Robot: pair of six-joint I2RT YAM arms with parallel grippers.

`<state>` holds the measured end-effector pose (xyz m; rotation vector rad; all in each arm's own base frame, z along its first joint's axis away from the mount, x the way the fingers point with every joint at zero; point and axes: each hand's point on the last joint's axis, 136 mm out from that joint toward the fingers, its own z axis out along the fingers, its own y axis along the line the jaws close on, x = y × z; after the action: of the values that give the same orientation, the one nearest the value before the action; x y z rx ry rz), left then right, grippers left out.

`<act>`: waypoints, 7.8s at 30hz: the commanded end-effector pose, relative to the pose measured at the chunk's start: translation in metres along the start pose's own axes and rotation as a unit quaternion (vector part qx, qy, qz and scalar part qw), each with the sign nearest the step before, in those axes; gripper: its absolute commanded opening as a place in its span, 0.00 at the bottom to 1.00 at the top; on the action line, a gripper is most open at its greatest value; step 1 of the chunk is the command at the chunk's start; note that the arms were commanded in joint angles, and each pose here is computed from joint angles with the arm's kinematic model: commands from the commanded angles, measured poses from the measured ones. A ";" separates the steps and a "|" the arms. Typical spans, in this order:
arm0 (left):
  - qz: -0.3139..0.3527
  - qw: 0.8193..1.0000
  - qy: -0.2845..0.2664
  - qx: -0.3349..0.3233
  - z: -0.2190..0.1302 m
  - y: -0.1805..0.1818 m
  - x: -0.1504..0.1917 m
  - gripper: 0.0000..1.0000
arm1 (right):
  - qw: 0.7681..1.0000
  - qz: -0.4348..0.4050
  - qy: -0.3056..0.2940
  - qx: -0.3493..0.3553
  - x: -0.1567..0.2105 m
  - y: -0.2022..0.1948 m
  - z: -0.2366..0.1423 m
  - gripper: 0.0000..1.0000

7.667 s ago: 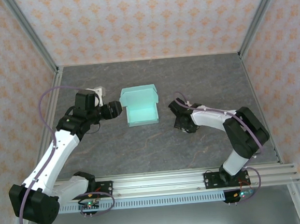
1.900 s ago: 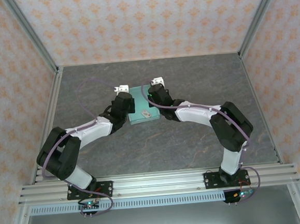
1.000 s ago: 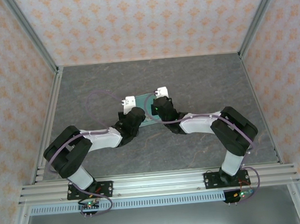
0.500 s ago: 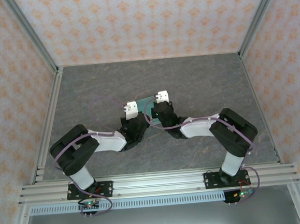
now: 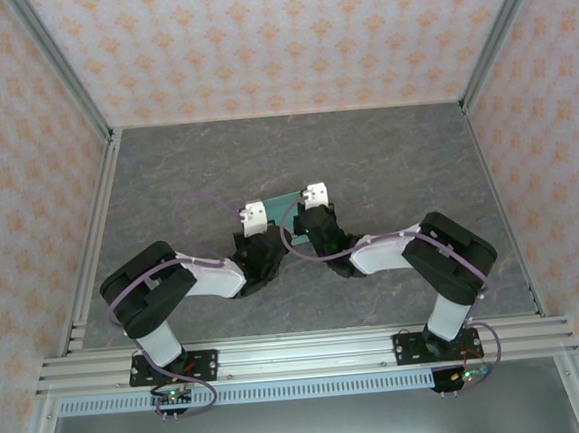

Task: Fold the paper box

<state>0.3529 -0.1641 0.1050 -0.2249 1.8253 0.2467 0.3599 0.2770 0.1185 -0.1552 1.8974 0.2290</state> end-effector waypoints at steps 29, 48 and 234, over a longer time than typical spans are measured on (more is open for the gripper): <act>0.081 0.994 0.007 -0.067 -0.008 0.037 0.045 0.05 | 0.997 -0.021 0.020 0.065 0.057 -0.012 -0.020 0.02; 0.065 0.995 0.001 -0.071 -0.021 0.052 0.036 0.19 | 0.996 -0.029 0.011 0.087 0.052 -0.019 -0.023 0.02; -0.119 0.895 0.371 0.215 -0.017 0.016 0.045 0.52 | 0.935 0.080 0.343 -0.037 0.061 -0.019 -0.032 0.51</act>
<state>0.3182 -0.1517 0.0684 -0.2288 2.5301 -0.4553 0.3143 0.2535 0.0807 -0.1643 2.5851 0.3853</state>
